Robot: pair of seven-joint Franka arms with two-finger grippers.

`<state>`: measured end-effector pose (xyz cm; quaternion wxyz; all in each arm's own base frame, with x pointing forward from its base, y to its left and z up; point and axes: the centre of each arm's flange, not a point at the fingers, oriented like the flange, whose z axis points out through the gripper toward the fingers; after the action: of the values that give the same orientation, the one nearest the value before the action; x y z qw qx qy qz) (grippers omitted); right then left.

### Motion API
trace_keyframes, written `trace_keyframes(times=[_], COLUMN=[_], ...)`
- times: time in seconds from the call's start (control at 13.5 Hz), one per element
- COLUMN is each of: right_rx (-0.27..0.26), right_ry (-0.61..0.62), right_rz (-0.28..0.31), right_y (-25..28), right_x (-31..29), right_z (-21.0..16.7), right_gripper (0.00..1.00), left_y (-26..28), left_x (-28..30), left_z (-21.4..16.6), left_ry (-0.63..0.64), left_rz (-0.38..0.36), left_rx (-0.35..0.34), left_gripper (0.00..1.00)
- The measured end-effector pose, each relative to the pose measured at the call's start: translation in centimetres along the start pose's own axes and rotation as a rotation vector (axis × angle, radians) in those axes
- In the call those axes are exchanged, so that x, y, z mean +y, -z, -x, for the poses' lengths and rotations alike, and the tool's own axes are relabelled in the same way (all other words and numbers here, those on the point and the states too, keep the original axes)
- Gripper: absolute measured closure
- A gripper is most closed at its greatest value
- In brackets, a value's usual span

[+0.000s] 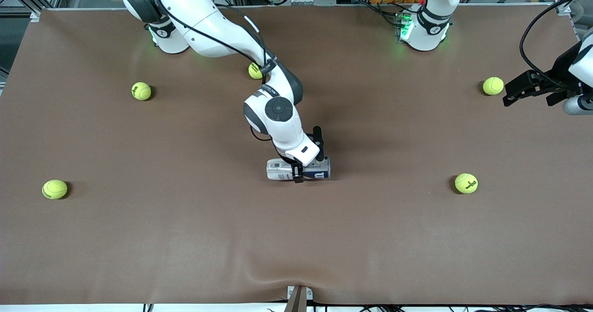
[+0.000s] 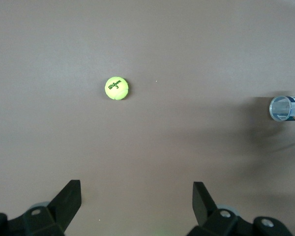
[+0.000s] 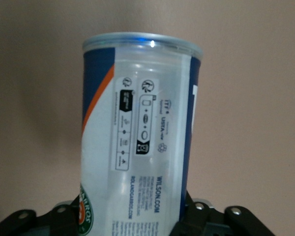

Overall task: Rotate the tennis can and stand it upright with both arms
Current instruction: 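Drag the can with the right gripper toward the table middle, release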

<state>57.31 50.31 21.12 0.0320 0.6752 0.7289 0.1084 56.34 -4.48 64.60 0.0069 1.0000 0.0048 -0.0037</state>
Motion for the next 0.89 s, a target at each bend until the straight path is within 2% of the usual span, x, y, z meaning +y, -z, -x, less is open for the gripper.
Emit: trace_keyframes(times=[0.15,0.22,0.52,0.67,0.82,0.89], right_rx=[-0.013,-0.016,-0.007,-0.014,0.009,0.023], right_ry=[0.013,0.022,0.018,-0.013,-0.089,-0.123], right_rz=[0.004,0.011,0.029,-0.018,-0.101,-0.112], right_y=[-0.5,-0.3,1.6,4.1,7.3,8.8], right_x=[0.2,0.2,1.3,1.5,2.0,2.8], right_z=[0.5,0.3,0.0,0.0,0.5,1.2], right_gripper=[0.06,0.0,0.0,0.0,0.0,0.0], left_y=[0.0,0.0,-0.1,-0.2,-0.3,-0.4], left_x=[0.0,0.0,0.0,0.0,-0.1,-0.1], left_z=[0.0,0.0,-0.1,-0.1,-0.2,-0.2], left_ry=[0.0,0.0,0.0,0.0,0.001,0.001], left_rz=[0.0,0.0,0.0,0.001,0.001,0.001], left_rx=[0.0,0.0,-0.002,-0.003,-0.006,-0.006], left_gripper=[0.0,0.0,0.0,0.0,0.0,0.0])
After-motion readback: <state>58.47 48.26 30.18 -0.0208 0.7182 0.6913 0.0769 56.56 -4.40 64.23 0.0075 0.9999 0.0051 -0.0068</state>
